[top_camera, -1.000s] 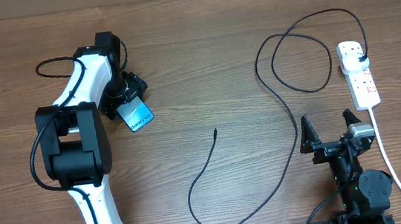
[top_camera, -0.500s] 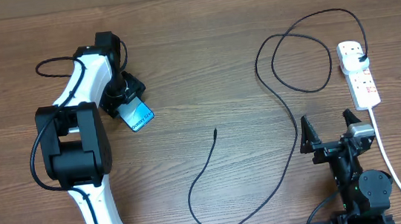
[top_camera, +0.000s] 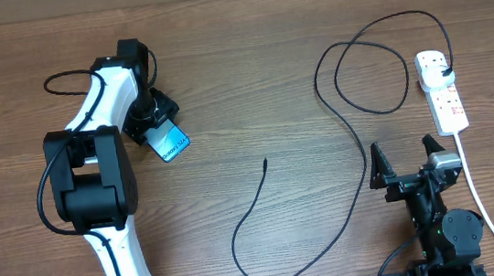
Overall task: Plug charger to phone and switch on socket
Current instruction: 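Close the left gripper on the phone's bottom end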
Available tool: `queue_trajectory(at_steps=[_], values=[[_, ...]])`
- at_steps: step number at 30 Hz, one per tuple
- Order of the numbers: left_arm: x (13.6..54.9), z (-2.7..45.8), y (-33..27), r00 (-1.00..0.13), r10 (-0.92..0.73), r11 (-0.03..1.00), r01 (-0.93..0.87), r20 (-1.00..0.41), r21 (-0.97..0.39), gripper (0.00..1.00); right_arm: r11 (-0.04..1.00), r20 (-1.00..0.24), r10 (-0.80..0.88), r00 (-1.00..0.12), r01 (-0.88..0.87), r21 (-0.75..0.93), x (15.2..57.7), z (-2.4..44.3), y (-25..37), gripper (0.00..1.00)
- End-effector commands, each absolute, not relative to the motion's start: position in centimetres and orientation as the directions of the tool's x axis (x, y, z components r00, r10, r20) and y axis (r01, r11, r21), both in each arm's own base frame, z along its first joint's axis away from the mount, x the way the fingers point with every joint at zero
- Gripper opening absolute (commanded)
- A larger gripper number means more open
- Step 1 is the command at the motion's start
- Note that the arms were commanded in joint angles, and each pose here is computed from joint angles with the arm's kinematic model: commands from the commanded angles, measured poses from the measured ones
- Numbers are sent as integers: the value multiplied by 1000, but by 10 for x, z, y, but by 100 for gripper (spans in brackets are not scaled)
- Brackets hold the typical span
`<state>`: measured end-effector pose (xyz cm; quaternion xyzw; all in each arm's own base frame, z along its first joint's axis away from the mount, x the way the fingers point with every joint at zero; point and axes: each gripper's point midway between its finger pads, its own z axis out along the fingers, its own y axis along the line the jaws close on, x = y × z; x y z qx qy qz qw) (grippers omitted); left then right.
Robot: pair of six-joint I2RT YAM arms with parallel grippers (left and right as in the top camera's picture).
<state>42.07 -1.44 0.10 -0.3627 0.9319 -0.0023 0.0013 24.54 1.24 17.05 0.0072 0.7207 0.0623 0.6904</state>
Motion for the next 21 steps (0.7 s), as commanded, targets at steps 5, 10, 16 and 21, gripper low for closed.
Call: queue_trajectory(at_steps=[5,10,16,21], values=[[417,-16,-15,-745,-667,745,-666,17,32,59,992,-994,99,-39,-70,101,245,171,11,100],[417,-16,-15,-745,-667,745,-666,17,31,49,992,-994,99,-39,-71,101,245,171,11,100],[417,-16,-15,-745,-667,745,-666,17,31,26,992,-994,99,-39,-70,101,245,171,11,100],[418,-16,-15,-747,-665,747,-664,14,29,4,992,-994,99,-39,-71,101,245,171,11,100]])
